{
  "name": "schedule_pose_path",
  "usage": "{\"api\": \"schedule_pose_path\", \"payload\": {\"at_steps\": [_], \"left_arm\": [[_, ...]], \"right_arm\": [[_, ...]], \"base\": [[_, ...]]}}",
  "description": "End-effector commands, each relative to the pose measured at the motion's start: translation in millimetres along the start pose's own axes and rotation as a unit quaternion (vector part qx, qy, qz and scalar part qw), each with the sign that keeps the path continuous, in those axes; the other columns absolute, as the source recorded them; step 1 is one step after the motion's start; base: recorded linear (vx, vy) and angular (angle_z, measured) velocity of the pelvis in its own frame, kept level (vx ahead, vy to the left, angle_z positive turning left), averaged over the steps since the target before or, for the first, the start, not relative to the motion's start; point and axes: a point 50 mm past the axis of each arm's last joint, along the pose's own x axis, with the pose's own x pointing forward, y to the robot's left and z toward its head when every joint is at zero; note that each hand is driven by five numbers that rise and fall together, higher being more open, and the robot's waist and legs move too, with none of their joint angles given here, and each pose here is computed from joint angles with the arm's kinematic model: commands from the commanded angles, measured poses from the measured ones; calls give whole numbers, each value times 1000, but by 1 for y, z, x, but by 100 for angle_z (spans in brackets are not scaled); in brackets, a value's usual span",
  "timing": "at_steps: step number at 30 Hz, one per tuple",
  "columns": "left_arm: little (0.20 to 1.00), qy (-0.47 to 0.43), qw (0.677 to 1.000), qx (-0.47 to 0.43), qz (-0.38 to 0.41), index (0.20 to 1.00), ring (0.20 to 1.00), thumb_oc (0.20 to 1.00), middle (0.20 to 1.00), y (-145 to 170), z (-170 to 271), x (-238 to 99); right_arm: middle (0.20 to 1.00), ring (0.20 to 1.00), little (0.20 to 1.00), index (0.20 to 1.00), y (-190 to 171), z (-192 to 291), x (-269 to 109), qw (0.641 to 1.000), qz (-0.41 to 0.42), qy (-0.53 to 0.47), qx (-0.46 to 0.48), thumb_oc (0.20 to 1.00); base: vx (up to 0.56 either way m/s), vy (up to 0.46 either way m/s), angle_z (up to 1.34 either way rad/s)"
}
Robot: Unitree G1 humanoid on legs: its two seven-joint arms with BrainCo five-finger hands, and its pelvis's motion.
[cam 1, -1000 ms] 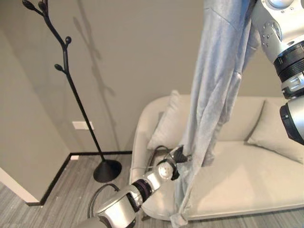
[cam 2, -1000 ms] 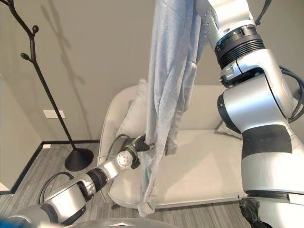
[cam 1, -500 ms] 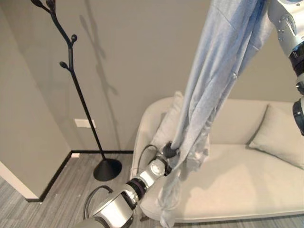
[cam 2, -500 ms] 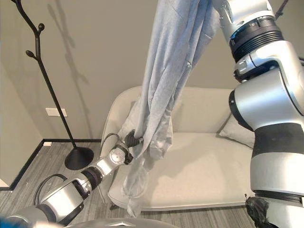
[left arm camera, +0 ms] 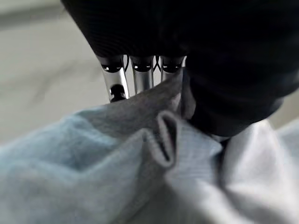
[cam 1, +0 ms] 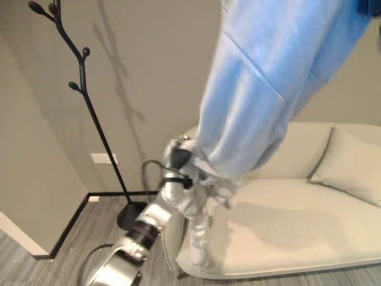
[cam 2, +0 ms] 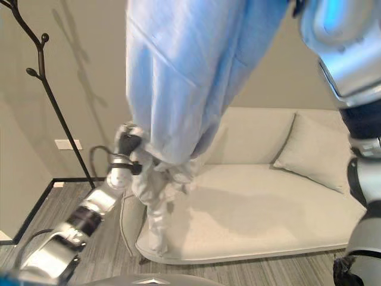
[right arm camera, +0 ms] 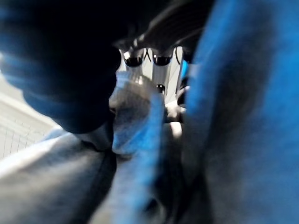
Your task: Hang the clothes on the sofa on the clothes rack.
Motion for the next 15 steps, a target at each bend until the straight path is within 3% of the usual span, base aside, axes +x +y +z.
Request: {"api": "schedule_pose_path", "payload": {"at_steps": [1, 3, 8, 12, 14, 15], "left_arm": [[200, -132, 986, 68, 78, 200, 200, 200, 200, 41, 31, 13], [200, -178, 974, 103, 97, 200, 200, 200, 200, 61, 42, 8], [200, -231, 959, 125, 105, 200, 200, 200, 200, 70, 59, 7], [200, -237, 960, 115, 97, 200, 200, 200, 200, 64, 63, 6], [200, -222, 967, 112, 58, 200, 200, 200, 200, 50, 58, 4], [200, -220, 968, 112, 40, 200, 200, 200, 200, 46, 58, 0]], "right_arm": [[200, 200, 200, 200, -19, 1, -5, 998, -8, -15, -63, 200], [200, 200, 200, 200, -20, 0, -26, 998, -14, -4, -57, 200], [200, 200, 200, 200, -18, -4, -36, 998, -23, 13, -55, 200], [200, 200, 200, 200, 6, -13, -62, 996, -14, 74, 54, 200], [200, 200, 200, 200, 34, -24, -101, 961, 58, 183, 201, 200], [200, 200, 200, 200, 33, -13, -103, 945, 73, 171, 269, 200]], "base": [[15, 60, 1], [-11, 52, 7], [-67, 93, 20], [-25, 199, 0], [-18, 247, -13], [-21, 200, -8]]}}
